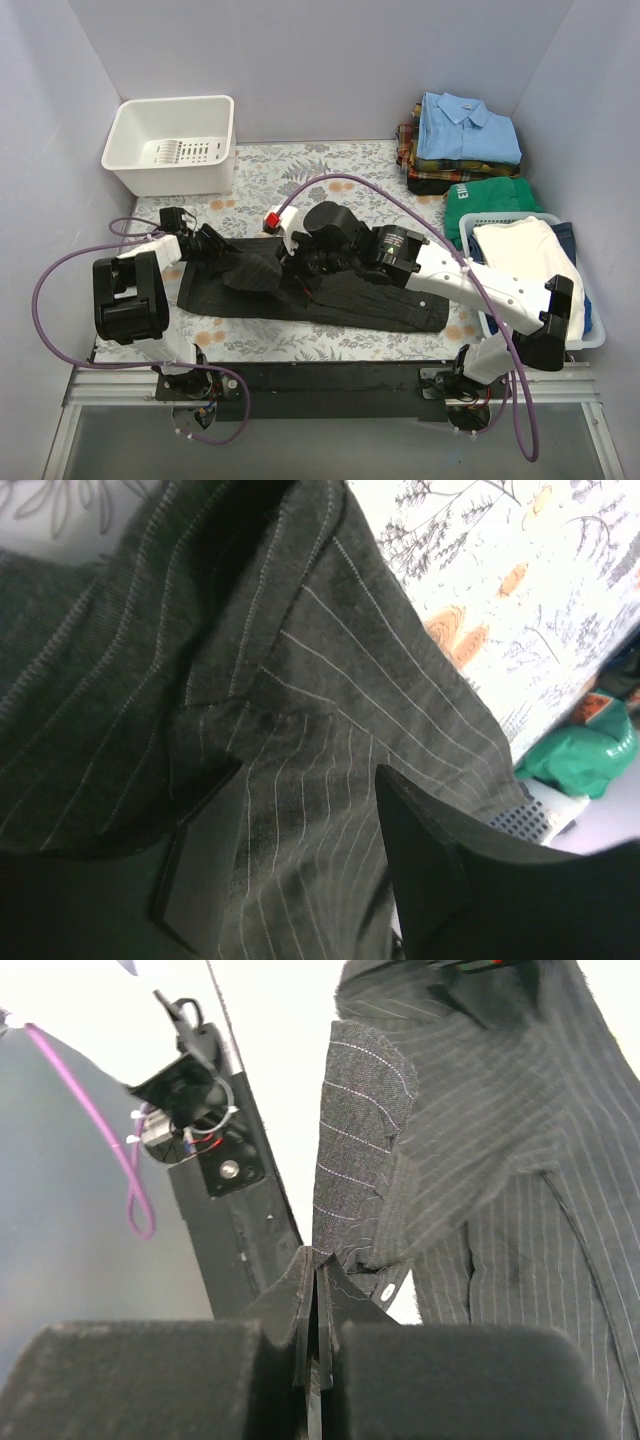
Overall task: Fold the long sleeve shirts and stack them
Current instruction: Fold the shirt
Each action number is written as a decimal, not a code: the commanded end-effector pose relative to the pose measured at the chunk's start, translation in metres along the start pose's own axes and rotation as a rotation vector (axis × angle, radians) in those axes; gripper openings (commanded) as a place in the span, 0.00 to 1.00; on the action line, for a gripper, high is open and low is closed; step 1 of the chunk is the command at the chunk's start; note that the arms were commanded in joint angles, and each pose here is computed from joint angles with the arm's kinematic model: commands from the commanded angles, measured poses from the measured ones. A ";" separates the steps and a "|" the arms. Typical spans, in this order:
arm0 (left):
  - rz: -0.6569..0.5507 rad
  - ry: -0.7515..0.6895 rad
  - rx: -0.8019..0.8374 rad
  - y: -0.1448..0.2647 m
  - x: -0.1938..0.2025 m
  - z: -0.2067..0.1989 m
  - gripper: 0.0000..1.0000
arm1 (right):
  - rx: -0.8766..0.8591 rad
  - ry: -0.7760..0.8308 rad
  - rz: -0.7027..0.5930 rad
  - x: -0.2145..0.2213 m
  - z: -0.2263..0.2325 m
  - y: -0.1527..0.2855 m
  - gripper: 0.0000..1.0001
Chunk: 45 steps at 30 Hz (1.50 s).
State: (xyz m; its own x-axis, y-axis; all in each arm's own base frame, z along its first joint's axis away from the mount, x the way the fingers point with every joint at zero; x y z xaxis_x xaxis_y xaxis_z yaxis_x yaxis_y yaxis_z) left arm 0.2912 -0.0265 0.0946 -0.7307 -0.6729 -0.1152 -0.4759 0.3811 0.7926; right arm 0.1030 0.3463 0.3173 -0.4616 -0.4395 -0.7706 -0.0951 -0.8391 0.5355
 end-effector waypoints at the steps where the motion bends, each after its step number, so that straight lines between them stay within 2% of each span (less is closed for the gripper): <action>1: -0.015 0.015 -0.107 -0.015 -0.005 0.016 0.54 | 0.044 -0.070 -0.076 -0.010 -0.014 0.013 0.01; 9: -0.060 -0.003 -0.169 -0.017 -0.021 0.016 0.54 | 0.189 -0.236 -0.061 0.013 -0.070 0.023 0.01; 15: -0.046 0.001 -0.190 -0.019 -0.018 0.020 0.54 | 0.320 -0.347 -0.035 0.037 -0.110 0.023 0.01; 24: -0.055 -0.015 -0.173 -0.013 -0.018 0.016 0.53 | 0.488 -0.472 -0.094 0.052 -0.163 0.038 0.01; 33: -0.222 -0.118 -0.043 0.017 -0.064 -0.039 0.54 | 0.485 -0.488 -0.031 0.066 -0.185 0.022 0.01; 37: -0.275 -0.138 0.022 0.034 -0.070 -0.058 0.55 | 0.496 -0.506 -0.001 0.072 -0.192 0.015 0.01; 42: -0.203 -0.192 0.102 0.034 -0.053 -0.070 0.55 | 0.473 -0.508 0.048 0.074 -0.195 0.006 0.01; 45: -0.127 -0.219 0.111 0.020 -0.029 -0.069 0.54 | 0.444 -0.490 0.152 0.084 -0.195 -0.006 0.01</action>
State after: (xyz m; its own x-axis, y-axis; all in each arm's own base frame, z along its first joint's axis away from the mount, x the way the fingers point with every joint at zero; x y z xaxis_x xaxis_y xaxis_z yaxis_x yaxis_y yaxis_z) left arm 0.3499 -0.0166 0.1499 -0.6839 -0.6400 -0.3503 -0.6319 0.2797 0.7228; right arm 0.2346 0.2420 0.1835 -0.8396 -0.1838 -0.5112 -0.3631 -0.5101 0.7797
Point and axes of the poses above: each gripper's point midway between its finger pads, its own y axis back along the fingers, its own z axis along the line the jaws close on, x = y × z, the point moved 7 cm from there along y, back along the fingers, and after that the axes turned 7 degrees about -y, right-handed, at the moved point
